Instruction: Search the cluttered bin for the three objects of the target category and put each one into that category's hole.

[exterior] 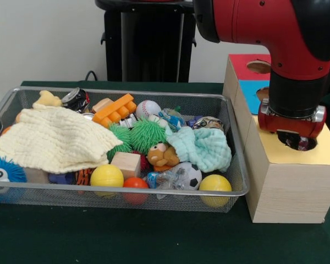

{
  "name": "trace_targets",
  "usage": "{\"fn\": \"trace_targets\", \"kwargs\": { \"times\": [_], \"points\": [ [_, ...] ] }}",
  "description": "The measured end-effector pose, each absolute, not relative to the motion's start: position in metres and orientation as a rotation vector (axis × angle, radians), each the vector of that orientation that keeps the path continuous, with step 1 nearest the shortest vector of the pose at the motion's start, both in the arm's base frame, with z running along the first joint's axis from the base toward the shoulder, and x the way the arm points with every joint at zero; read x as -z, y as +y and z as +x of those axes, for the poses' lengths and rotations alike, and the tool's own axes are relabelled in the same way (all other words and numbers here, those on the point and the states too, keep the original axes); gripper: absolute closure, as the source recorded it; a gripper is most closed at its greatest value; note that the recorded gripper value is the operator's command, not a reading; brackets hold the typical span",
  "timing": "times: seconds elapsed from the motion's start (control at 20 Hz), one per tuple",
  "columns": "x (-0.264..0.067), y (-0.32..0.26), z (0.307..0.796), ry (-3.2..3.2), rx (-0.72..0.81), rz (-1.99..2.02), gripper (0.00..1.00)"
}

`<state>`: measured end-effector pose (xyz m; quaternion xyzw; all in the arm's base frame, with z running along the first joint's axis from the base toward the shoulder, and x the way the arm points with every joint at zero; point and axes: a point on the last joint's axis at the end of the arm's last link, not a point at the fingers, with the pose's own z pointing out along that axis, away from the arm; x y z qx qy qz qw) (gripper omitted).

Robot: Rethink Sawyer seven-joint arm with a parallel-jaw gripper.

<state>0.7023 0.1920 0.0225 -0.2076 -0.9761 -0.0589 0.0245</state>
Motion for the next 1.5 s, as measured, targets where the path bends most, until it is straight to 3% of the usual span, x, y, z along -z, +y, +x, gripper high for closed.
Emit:
{"fn": "trace_targets", "kwargs": {
  "times": [0.7, 0.75, 1.5],
  "points": [
    [-0.0217, 0.1954, 0.7051, -3.091, 0.143, -0.641, 1.00],
    [-0.0211, 0.1957, 0.7064, -3.117, 0.129, -0.642, 0.00],
    [-0.0179, 0.2013, 0.7068, -3.160, 0.110, -0.641, 0.00]
  ]
}}
